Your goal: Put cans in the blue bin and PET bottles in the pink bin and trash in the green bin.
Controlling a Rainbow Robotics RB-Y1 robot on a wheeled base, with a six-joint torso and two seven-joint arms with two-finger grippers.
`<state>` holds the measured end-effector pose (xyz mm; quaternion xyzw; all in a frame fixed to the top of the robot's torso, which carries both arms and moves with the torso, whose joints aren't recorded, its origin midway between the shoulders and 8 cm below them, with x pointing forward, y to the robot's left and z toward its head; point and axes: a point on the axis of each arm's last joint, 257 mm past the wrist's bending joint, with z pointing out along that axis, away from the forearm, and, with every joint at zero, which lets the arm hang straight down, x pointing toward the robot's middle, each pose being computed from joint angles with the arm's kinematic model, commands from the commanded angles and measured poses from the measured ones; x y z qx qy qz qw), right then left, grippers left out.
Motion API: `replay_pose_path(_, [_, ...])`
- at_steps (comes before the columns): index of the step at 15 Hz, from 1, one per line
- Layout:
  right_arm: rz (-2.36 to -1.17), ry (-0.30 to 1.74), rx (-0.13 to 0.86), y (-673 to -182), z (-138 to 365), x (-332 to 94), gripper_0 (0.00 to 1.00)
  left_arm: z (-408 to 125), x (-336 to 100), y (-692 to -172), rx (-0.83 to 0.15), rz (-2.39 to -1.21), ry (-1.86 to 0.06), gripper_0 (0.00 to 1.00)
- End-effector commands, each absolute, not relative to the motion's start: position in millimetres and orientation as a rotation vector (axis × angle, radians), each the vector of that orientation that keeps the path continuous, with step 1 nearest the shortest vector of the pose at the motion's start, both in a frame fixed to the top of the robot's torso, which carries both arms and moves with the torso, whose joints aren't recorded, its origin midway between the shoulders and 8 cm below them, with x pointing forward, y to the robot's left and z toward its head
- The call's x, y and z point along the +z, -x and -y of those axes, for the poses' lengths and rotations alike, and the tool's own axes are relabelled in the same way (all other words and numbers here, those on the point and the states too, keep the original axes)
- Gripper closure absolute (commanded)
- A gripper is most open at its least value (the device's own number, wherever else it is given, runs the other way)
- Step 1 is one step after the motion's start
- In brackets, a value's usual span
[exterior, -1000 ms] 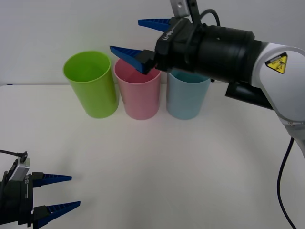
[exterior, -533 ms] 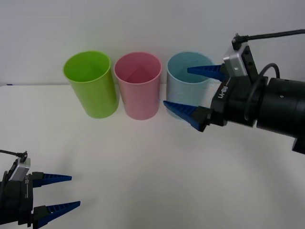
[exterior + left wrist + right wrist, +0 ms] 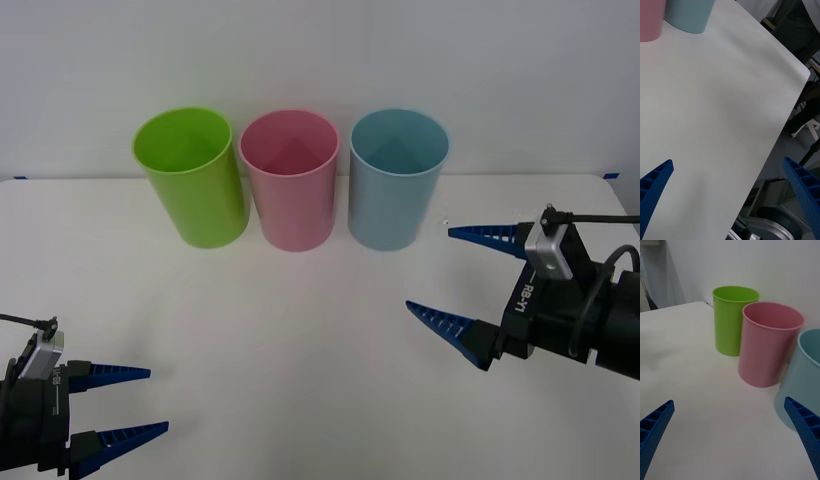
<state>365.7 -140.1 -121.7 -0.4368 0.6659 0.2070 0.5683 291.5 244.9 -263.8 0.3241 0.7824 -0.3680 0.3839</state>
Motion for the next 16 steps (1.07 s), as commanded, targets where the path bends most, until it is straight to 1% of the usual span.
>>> replay_pose_path(1, [-1.563,1.085,0.524,-359.1,160.0,-144.2,0.00,-244.9,-263.9,-291.5,-0.938,-1.994,-0.826,0.00])
replay_pose_path(8, [-1.543,1.221,0.578,-352.0,201.4,-187.8,0.00,-244.9,-263.9,-291.5,-0.938,-1.994,-0.826,0.00])
replay_pose_path(10, [-1.539,1.243,0.571,-350.5,206.6,-196.5,0.00,-244.9,-263.9,-291.5,-0.938,-1.994,-0.826,0.00])
replay_pose_path(16, [-1.562,1.257,0.609,-340.2,206.2,-209.2,0.00,-244.9,-263.9,-291.5,-0.938,-1.994,-0.826,0.00])
